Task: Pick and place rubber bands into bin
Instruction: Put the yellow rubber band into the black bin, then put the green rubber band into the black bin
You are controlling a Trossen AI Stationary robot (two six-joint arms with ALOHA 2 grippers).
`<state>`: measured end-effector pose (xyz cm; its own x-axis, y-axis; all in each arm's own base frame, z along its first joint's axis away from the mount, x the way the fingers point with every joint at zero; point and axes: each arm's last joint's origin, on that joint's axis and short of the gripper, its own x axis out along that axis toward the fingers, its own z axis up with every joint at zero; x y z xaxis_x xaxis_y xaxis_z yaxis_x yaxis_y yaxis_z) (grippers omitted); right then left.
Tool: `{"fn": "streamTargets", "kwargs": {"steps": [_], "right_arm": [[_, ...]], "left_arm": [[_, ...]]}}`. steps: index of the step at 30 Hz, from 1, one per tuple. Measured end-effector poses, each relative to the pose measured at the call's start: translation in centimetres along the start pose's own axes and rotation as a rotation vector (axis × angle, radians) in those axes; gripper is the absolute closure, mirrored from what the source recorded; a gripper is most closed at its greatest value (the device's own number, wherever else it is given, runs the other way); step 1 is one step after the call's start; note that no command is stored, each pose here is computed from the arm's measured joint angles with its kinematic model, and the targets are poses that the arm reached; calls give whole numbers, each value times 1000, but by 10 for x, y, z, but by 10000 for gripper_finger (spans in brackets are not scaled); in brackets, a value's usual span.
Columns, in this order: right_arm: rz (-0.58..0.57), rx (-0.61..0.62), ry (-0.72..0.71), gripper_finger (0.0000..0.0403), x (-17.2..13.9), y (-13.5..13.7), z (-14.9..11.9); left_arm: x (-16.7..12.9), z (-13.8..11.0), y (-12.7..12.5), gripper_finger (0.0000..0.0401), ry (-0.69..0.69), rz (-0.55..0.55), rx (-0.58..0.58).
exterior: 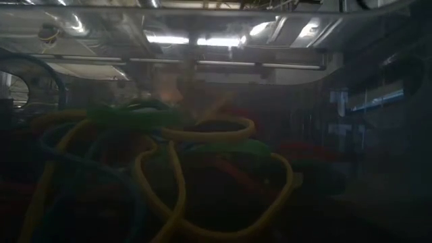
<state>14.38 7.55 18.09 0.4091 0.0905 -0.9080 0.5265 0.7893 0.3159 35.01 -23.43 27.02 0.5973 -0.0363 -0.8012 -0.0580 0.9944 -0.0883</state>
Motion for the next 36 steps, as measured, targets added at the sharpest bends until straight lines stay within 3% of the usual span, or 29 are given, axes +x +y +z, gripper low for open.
{"fn": "streamTargets", "kwargs": {"steps": [11,19,27,36], "right_arm": [[30,-159,9,377,-1,5,-8],[33,-236,10,377,-1,6,-9],[33,-235,10,377,-1,6,-9],[54,-231,-2,377,-1,8,-8]], "left_arm": [[56,-9,11,392,121,63,-188],[76,-20,10,329,230,44,-287],[50,-8,12,270,269,-79,-345],[-3,-3,34,279,265,47,-339]]}}
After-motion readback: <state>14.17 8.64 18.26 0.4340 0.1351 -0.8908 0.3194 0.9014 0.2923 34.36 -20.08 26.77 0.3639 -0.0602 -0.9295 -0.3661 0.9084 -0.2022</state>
